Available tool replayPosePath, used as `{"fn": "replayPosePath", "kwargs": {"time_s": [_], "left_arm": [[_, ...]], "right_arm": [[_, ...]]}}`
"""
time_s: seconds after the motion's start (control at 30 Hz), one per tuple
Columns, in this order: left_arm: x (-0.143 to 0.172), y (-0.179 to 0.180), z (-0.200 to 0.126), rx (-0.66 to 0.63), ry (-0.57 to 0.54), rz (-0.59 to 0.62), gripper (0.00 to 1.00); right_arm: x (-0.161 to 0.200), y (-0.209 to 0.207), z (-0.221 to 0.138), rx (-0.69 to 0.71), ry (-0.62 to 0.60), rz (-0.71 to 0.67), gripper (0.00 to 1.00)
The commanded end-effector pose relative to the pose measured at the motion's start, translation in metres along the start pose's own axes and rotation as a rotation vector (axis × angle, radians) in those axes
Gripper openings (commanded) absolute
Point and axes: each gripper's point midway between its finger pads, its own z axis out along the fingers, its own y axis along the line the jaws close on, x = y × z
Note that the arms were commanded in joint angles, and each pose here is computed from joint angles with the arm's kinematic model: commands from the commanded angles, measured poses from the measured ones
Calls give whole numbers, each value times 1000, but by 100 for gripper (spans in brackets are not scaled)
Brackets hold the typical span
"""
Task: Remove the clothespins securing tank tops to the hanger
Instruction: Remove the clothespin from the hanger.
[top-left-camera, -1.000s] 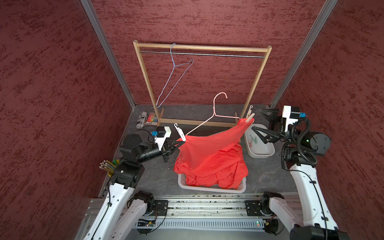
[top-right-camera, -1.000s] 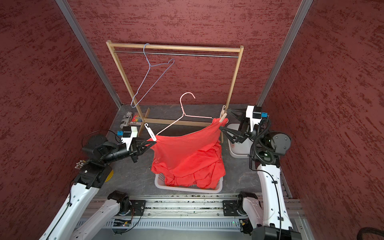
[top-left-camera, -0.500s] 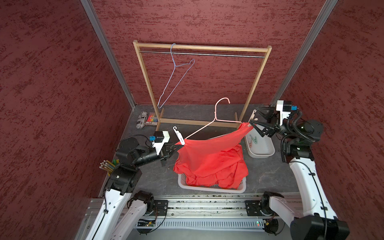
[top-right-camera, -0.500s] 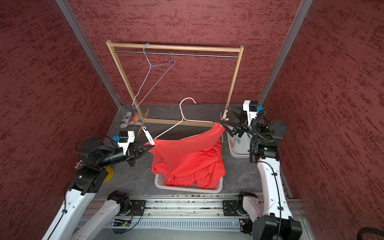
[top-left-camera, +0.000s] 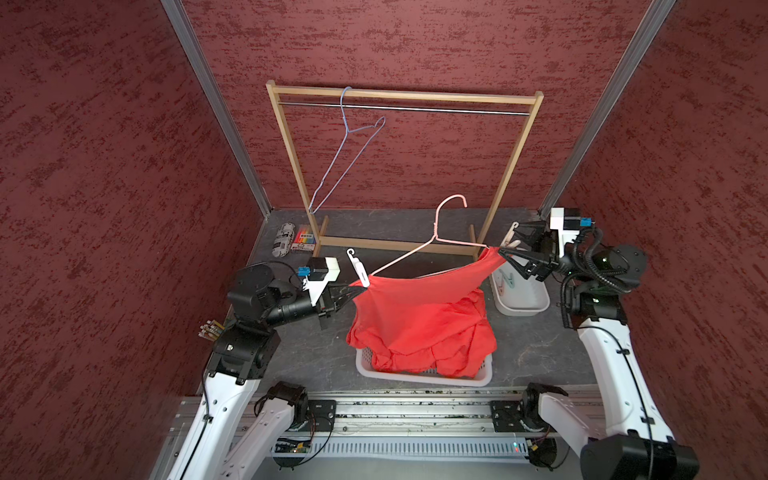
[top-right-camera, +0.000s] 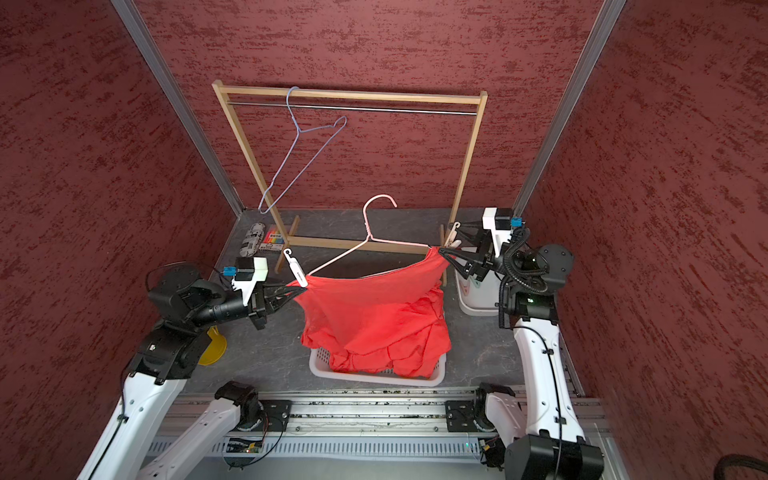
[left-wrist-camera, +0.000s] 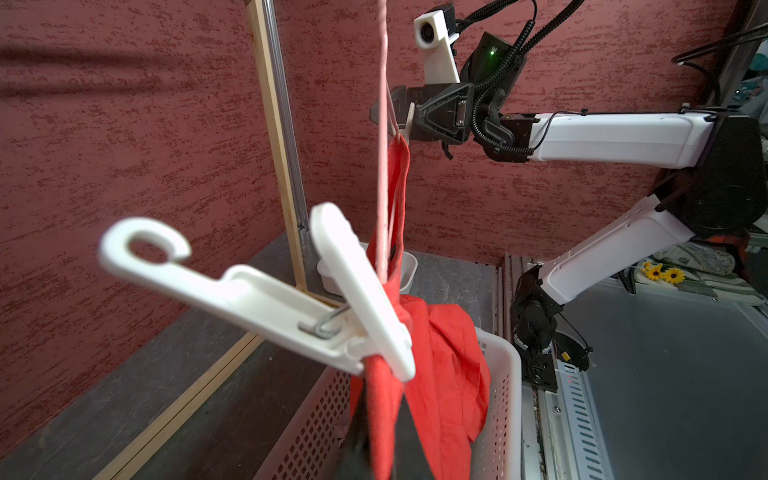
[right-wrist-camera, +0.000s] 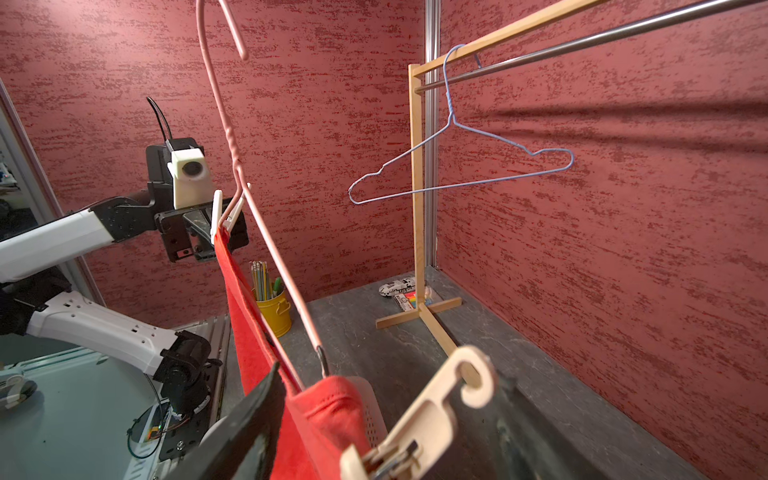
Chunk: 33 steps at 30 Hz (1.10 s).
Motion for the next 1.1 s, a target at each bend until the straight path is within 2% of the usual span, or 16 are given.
{"fn": "replayPosePath", "kwargs": {"time_s": [0.0,0.1,0.37,0.4,0.53,0.67,0.77,0.93,1.03,1.07], "left_arm": [[-9,-10,-4,66,-9,16,0],[-9,-5,-6,57,-8,6,0],[-12,9,-10,13,-21,-4,0],[-13,9,-11,13,-27,-2,0],[-16,4,-13,36,-41,2,0],[-16,-4,-15,64,-40,-4,0],[-13,-4,-15,71,-35,-11,0],[-13,-2,-14,78,-31,-18,0],[-12,0,-14,79,-29,-25,0],[-12,0,-14,78,-29,-26,0]], "right_arm": [[2,13,-2,-46,15,-59,70],[1,16,-2,-54,19,-59,67],[-1,29,-4,-69,26,-71,40],[0,28,-3,-69,26,-69,40],[3,21,-2,-59,26,-53,50],[3,15,-2,-36,17,-62,71],[2,14,-2,-32,14,-71,74],[2,19,-2,-47,15,-84,59],[1,23,-3,-53,16,-96,44],[1,23,-3,-53,16,-96,41]]}}
